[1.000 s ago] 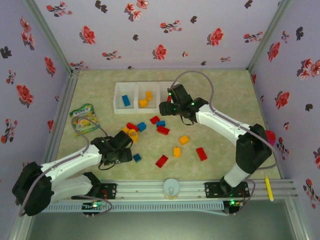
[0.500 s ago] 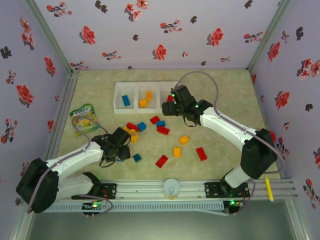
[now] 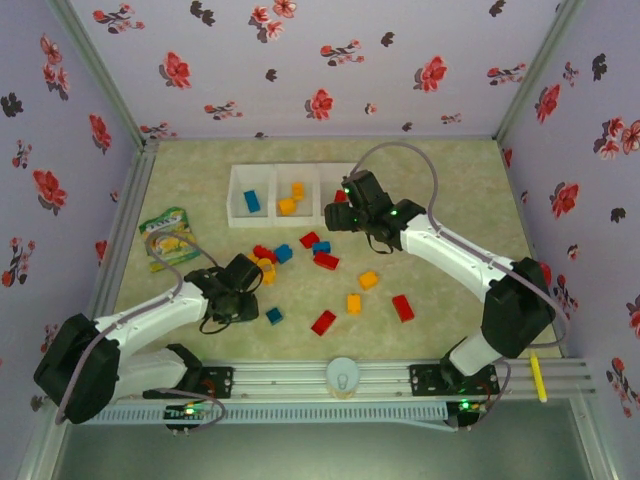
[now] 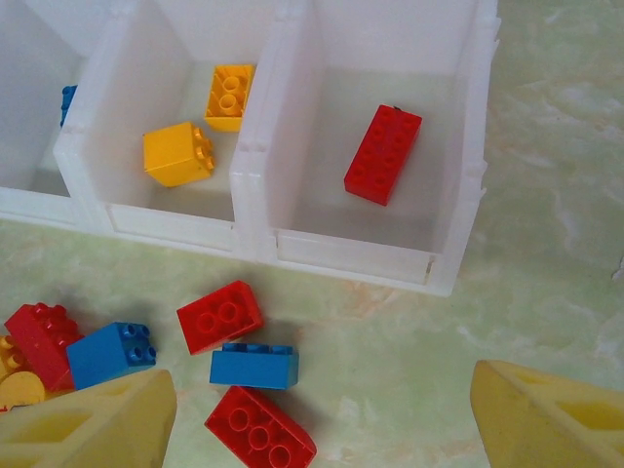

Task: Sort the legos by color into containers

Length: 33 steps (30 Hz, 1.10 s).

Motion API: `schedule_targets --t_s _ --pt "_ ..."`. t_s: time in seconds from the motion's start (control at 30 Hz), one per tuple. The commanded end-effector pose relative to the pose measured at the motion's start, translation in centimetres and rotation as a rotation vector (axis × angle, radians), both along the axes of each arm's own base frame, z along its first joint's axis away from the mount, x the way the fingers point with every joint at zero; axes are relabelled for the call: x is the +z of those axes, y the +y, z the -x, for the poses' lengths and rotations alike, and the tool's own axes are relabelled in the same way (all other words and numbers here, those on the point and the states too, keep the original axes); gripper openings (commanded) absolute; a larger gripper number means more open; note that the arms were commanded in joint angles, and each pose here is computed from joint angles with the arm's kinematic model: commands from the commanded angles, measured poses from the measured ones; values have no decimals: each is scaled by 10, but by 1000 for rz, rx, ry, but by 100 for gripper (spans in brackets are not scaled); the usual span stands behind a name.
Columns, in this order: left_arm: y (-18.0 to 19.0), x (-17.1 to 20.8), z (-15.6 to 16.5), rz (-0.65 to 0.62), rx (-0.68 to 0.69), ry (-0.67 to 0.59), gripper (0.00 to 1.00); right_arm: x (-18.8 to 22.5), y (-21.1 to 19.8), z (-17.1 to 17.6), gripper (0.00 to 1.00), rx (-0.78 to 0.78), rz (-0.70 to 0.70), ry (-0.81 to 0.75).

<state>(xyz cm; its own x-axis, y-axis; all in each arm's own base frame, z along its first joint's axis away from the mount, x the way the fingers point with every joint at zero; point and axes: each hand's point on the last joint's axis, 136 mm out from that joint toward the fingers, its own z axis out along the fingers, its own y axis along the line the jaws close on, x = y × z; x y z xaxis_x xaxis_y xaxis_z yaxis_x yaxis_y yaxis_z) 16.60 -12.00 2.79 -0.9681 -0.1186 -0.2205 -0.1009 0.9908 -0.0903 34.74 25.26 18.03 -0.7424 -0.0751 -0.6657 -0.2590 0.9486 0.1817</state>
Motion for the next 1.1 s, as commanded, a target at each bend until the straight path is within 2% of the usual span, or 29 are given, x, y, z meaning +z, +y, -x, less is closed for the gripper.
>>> schedule_targets --t_s 0.0,0.1,0.2,0.4,0.57,0.67,0.87,1.07 --pt "-4 15 -10 -2 -1 -19 30 8 -9 5 80 -28 7 -19" --pt "-4 40 -20 -22 0 -55 29 12 -14 6 80 -36 19 -32" --pt "-8 75 -44 -18 -10 -145 29 16 -17 9 80 -31 23 -42" --pt "-13 131 -125 29 10 -335 29 12 -21 15 79 -33 27 -28" --pt "-8 155 -199 5 10 -421 27 4 -25 25 78 -28 19 -11" --pt "-5 155 -240 7 12 -429 26 0 -24 32 77 -20 20 -2" --pt "-7 127 -311 -9 -26 -369 24 -6 -15 44 76 9 20 18" --pt "-16 106 -352 -34 -80 -331 23 -11 -2 56 76 38 19 29"
